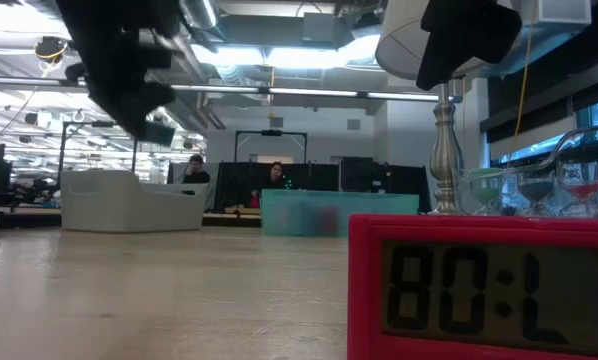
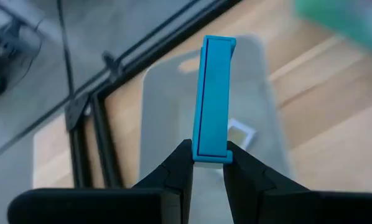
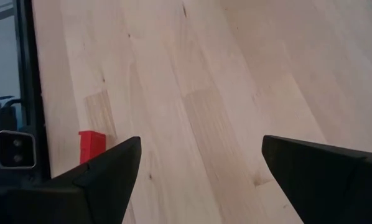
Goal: Pick & Place Office items
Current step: Put the light blue digital clock into the gray bin, then put the red digital clock into the gray bin
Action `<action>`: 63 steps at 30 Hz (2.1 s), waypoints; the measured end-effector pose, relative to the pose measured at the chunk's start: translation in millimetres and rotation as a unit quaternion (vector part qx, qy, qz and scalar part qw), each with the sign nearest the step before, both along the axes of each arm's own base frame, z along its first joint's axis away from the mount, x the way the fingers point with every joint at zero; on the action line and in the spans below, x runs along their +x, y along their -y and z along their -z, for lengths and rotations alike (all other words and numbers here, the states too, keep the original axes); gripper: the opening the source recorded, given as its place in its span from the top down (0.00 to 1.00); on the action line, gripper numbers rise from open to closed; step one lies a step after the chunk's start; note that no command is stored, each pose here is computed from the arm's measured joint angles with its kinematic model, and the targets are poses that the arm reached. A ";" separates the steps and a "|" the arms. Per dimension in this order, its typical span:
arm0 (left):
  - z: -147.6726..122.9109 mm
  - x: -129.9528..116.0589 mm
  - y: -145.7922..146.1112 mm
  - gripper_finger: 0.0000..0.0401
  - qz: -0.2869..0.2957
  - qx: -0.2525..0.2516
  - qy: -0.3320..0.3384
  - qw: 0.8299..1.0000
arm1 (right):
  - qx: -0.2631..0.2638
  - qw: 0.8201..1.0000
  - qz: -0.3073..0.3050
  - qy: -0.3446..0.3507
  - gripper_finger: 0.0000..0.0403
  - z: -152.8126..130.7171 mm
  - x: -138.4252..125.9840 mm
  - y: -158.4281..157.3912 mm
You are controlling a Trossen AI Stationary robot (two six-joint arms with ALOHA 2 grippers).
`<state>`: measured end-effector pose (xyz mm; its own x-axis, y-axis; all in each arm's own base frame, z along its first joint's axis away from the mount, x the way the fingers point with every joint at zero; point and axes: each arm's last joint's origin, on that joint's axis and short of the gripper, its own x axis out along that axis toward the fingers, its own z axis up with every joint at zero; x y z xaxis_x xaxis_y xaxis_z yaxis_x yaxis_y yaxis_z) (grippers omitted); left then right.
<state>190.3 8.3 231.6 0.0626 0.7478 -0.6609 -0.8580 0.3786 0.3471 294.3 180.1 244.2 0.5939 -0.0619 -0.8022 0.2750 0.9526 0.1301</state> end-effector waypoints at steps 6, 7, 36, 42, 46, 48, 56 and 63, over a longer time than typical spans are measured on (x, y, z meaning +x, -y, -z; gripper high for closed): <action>14.4 -2.8 -26.2 0.84 -0.023 -0.057 -0.037 0.997 | 0.004 1.000 -0.003 -0.003 0.16 0.1 -0.2 -0.3; 16.8 -2.7 -29.4 0.84 -0.022 -0.071 -0.038 0.997 | 0.003 1.000 -0.005 -0.003 0.16 0.2 -0.2 -0.3; 57.5 -17.6 -62.9 0.76 -0.052 -0.190 -0.022 0.980 | 0.005 1.000 -0.019 -0.003 0.16 0.1 -6.1 -9.7; 57.4 -17.5 -62.9 0.68 -0.052 -0.191 -0.021 0.980 | 0.008 1.000 -0.020 -0.003 0.16 0.2 -8.2 -12.7; 50.2 -13.8 -64.0 0.62 -0.045 -0.191 -0.017 0.980 | 0.053 0.998 0.007 -0.012 0.16 0.5 -10.6 -16.7; 42.2 -10.0 -65.3 0.59 -0.033 -0.189 -0.018 0.981 | 0.079 0.997 0.013 -0.022 0.16 0.8 -13.3 -20.9; -5.3 15.9 -63.2 0.55 0.032 -0.195 0.042 0.979 | 0.054 0.998 -0.020 0.009 0.16 16.5 -23.6 -57.0; -22.7 38.2 -35.9 0.57 0.115 -0.184 0.104 0.970 | -0.109 0.985 -0.123 0.053 0.16 69.1 -28.5 -101.2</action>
